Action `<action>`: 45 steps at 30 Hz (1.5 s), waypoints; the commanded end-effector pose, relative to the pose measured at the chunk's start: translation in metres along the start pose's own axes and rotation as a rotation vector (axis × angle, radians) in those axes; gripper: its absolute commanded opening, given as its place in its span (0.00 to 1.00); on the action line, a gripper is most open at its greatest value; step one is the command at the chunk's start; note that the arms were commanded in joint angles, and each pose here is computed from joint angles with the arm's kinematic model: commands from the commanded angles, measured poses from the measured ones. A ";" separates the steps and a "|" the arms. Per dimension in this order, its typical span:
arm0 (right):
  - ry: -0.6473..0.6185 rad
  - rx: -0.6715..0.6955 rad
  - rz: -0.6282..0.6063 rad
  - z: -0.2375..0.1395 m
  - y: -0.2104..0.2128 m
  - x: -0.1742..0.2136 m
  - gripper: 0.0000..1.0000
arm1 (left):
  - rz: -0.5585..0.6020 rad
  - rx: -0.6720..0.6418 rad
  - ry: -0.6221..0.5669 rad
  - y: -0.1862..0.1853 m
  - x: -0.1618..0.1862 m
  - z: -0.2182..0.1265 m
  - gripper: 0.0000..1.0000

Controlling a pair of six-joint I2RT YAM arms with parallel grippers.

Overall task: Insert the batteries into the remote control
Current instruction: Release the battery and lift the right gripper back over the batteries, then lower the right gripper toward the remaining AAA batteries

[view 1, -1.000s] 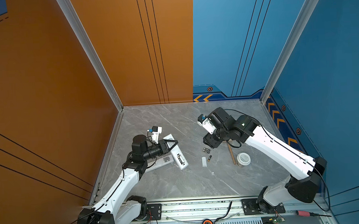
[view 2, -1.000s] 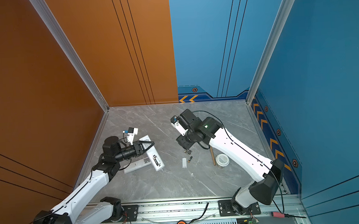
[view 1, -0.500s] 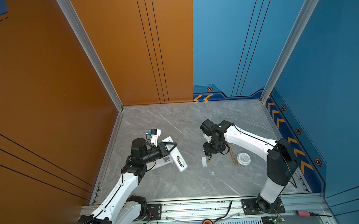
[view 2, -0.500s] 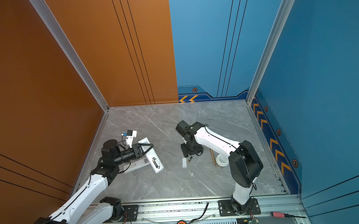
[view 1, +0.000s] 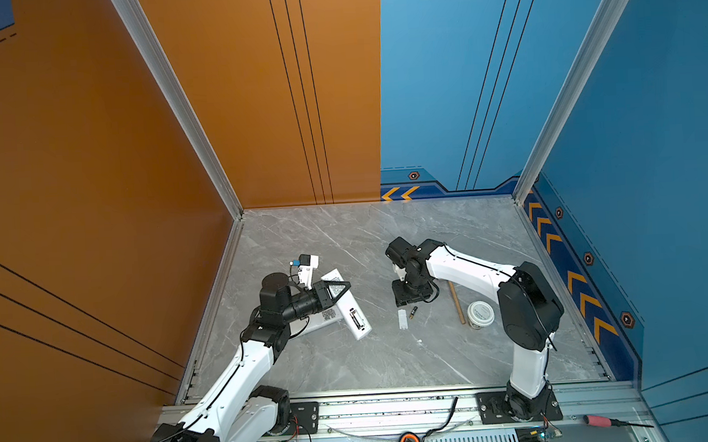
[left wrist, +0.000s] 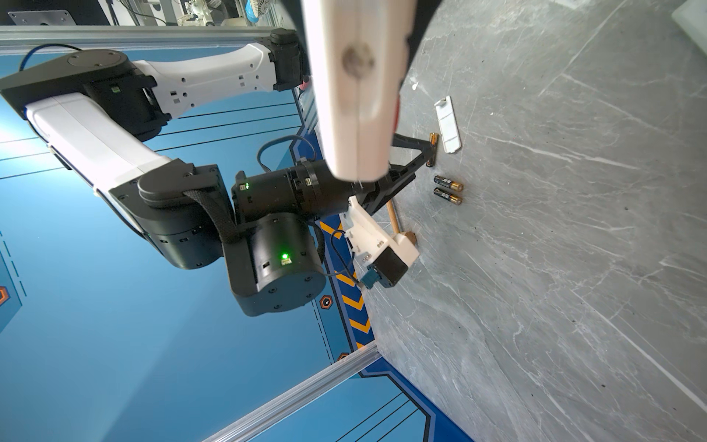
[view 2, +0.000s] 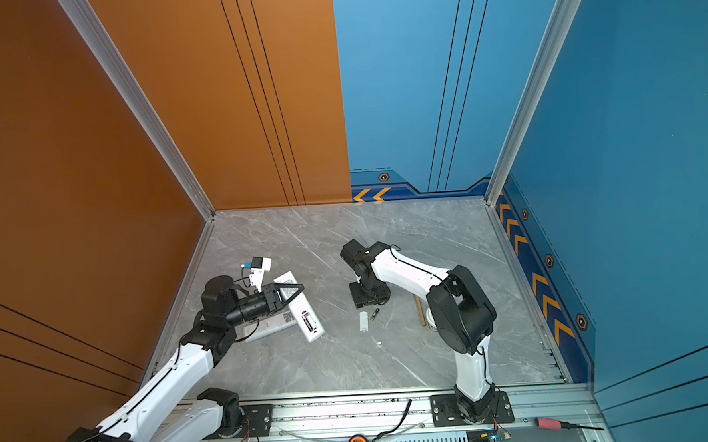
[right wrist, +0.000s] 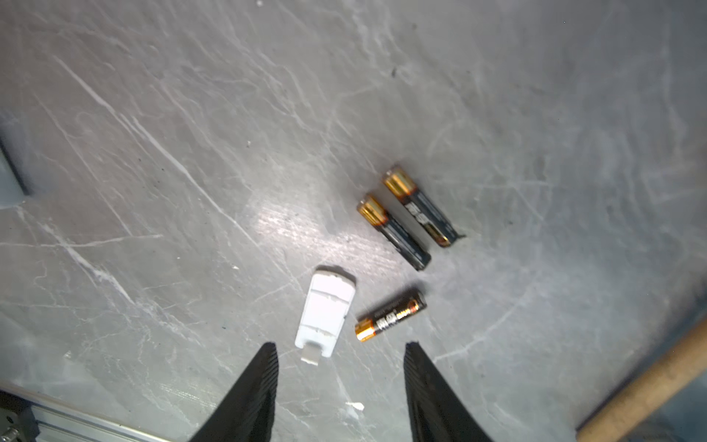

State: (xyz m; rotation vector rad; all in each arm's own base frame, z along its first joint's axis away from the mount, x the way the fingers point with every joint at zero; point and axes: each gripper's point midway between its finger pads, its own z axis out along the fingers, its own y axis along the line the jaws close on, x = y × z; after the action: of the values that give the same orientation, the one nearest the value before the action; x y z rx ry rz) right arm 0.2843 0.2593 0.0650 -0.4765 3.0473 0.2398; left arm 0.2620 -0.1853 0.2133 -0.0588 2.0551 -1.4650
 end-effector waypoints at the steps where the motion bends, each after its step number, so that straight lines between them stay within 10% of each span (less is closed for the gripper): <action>1: 0.044 -0.043 -0.158 0.007 0.019 0.009 0.53 | 0.013 0.017 -0.013 -0.005 0.000 -0.001 0.00; 45: 0.131 0.045 -0.316 0.037 0.004 0.011 0.67 | -0.015 0.000 -0.003 0.005 0.001 0.004 0.00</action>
State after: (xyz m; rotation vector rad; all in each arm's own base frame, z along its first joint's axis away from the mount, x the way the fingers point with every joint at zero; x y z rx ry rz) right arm 0.2813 0.2676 0.0366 -0.9381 2.9921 0.1551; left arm 0.2641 -0.1847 0.2027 -0.1059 2.0828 -1.4704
